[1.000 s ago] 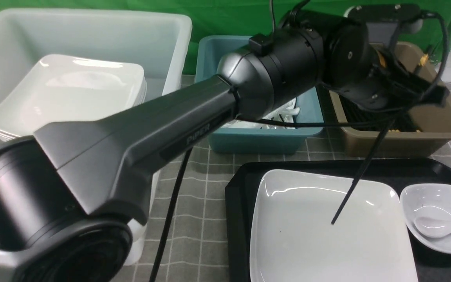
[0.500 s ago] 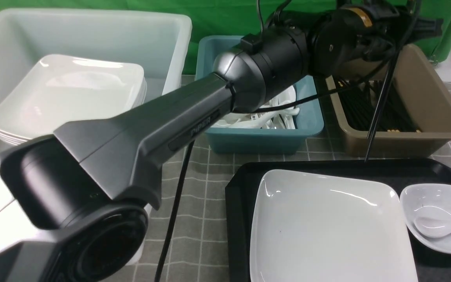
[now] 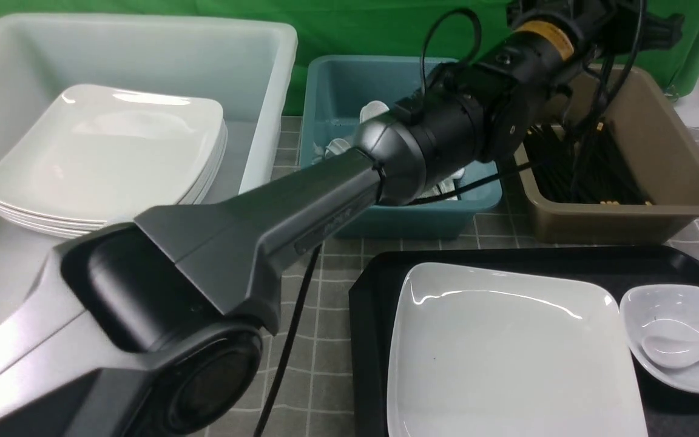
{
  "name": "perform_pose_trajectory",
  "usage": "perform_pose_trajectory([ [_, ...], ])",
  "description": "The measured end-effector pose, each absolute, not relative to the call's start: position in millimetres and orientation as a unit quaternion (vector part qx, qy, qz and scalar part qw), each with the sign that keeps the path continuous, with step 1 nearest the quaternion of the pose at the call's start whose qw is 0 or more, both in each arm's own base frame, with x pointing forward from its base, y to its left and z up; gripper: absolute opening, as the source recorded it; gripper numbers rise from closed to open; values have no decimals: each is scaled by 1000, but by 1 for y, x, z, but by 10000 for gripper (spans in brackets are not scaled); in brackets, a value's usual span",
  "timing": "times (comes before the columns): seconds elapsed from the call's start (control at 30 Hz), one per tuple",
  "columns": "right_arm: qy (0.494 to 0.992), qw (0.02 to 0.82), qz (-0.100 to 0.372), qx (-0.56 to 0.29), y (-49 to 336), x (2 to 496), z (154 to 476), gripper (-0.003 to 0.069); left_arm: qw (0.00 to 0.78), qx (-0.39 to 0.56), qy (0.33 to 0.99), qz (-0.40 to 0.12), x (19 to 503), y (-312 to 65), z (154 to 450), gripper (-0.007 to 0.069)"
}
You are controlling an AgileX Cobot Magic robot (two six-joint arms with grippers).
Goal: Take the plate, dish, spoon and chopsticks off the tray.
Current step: Use the left arm to put the chopsticks into the small storage box on the right
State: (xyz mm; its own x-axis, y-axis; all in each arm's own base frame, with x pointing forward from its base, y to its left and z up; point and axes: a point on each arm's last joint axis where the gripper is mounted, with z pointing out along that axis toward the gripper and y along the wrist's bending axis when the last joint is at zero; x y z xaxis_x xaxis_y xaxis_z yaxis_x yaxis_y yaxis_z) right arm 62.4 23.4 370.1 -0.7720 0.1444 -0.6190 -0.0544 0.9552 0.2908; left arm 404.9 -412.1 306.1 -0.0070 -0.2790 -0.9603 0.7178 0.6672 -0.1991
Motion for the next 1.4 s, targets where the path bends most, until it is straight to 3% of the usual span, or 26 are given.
perform_pose_trajectory([
  [0.2, 929, 337, 149, 24, 24, 62, 370, 336, 713, 178, 575, -359, 414, -409, 295, 43],
  [0.53, 929, 337, 150, 24, 24, 62, 370, 336, 713, 173, 585, -346, 432, -403, 263, 43],
  [1.2, 929, 337, 150, 24, 24, 62, 370, 336, 703, 194, 596, -337, 433, -407, 248, 44],
  [1.4, 929, 337, 150, 24, 24, 62, 370, 336, 689, 199, 614, -331, 433, -407, 243, 87],
])
